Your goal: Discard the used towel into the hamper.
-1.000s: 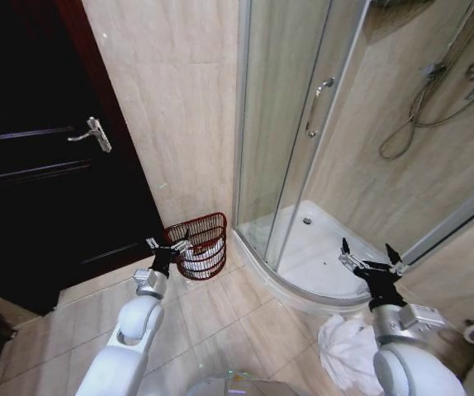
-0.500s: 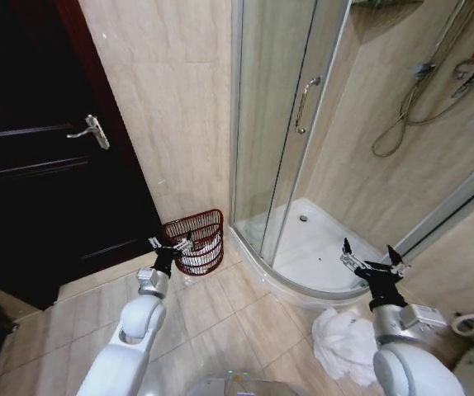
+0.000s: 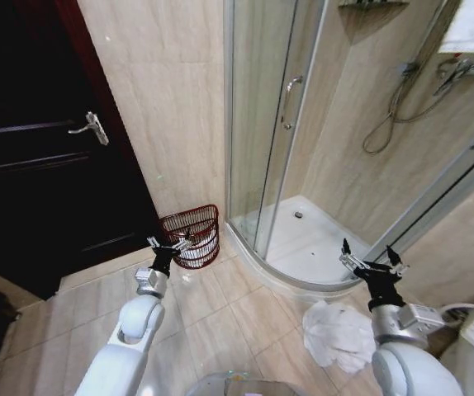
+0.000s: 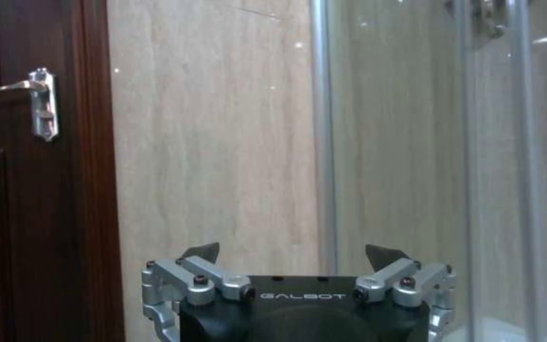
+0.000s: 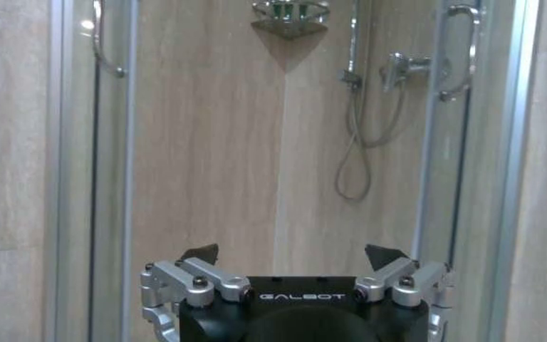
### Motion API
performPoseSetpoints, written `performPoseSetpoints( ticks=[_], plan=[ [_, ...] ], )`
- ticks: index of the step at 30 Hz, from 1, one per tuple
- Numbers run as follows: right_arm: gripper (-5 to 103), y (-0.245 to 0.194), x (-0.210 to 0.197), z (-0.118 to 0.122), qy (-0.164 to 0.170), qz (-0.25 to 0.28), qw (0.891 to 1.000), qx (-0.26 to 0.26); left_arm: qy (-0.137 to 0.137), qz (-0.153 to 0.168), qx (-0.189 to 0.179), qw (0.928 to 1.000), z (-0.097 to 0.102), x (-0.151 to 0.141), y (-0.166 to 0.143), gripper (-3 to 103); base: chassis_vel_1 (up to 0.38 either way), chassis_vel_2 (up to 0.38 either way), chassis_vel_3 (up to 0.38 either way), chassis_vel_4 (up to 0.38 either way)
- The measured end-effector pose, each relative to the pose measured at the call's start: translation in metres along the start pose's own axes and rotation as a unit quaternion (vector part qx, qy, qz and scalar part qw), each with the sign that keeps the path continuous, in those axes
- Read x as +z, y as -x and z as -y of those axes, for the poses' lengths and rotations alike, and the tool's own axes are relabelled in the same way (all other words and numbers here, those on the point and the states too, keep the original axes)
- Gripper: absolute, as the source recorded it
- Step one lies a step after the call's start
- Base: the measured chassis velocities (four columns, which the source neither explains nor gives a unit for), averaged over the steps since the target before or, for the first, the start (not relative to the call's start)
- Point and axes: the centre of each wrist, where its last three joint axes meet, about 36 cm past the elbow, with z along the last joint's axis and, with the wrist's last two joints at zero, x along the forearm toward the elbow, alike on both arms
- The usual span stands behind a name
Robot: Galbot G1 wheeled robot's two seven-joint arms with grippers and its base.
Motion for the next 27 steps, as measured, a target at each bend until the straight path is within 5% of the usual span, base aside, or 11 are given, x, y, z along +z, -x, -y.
performPoseSetpoints(
  ticks=[27],
  plan=[
    [100, 0.0022, 0.0034, 0.0007, 0.002, 0.009, 1.000, 0.008, -0.003, 0.003, 0.001, 1.0000, 0.0063, 0.0017, -0.0074, 100, -0.089, -0.199, 0.081, 0.196]
  ],
)
